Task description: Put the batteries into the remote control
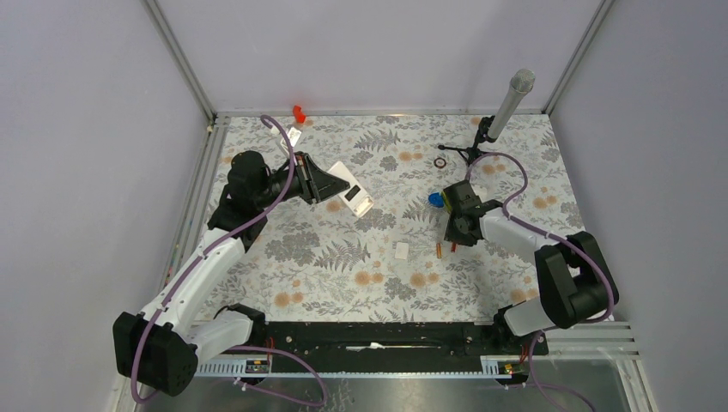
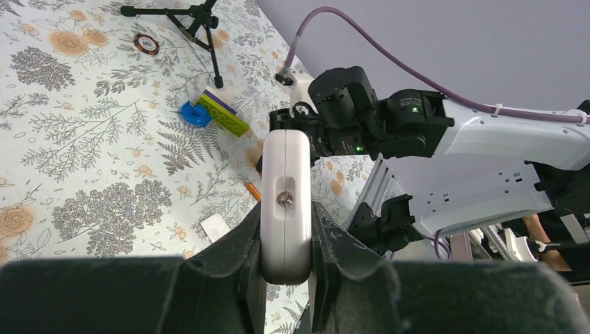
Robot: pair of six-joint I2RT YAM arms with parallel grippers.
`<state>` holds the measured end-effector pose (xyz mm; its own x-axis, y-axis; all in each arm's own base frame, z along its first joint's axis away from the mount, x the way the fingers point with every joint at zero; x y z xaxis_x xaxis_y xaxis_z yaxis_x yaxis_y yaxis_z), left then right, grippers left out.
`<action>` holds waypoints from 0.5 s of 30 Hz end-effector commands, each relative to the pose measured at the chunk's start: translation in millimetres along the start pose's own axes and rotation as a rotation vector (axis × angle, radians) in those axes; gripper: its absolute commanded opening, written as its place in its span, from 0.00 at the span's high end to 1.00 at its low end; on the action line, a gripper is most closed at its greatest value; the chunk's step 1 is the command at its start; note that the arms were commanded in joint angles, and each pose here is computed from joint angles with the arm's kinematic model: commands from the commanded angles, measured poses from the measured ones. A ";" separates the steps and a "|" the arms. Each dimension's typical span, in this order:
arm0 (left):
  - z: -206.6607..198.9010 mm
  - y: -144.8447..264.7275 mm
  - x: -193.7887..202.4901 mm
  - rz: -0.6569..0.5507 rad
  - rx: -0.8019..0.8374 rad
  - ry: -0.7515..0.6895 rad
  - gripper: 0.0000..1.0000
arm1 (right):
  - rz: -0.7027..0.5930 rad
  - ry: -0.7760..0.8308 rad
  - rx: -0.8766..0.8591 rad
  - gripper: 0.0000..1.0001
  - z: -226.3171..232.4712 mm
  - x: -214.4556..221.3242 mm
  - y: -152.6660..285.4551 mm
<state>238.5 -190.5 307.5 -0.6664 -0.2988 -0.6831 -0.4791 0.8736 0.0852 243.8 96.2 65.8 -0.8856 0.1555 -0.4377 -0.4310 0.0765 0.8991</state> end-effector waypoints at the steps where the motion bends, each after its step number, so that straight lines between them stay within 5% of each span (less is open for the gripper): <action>1: -6.8 4.0 -9.5 -0.048 0.013 -0.047 1.00 | 0.041 -0.017 -0.010 0.66 3.1 4.2 -5.3; 6: -6.5 6.0 -11.7 -0.065 -0.001 -0.058 1.00 | 0.079 -0.019 -0.003 0.82 3.4 11.3 -11.7; 15: -7.9 9.9 -18.0 -0.113 -0.029 -0.080 1.00 | -0.018 0.011 -0.098 0.91 13.4 -8.7 4.8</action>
<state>239.4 -184.9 310.3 -0.6415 -0.3246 -0.6950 -0.5223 0.8484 0.0858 242.4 100.1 55.4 -0.9049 0.1560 -0.3959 -0.3915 0.0594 0.9183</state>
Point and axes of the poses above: each gripper's point midway between its finger pads, its own y axis back along the fingers, its own z axis along the line the jaws close on, x = y × z, the point moved 5 cm from there along y, back along the fingers, and after that the axes turned 6 degrees about y, right-handed, at the moved point
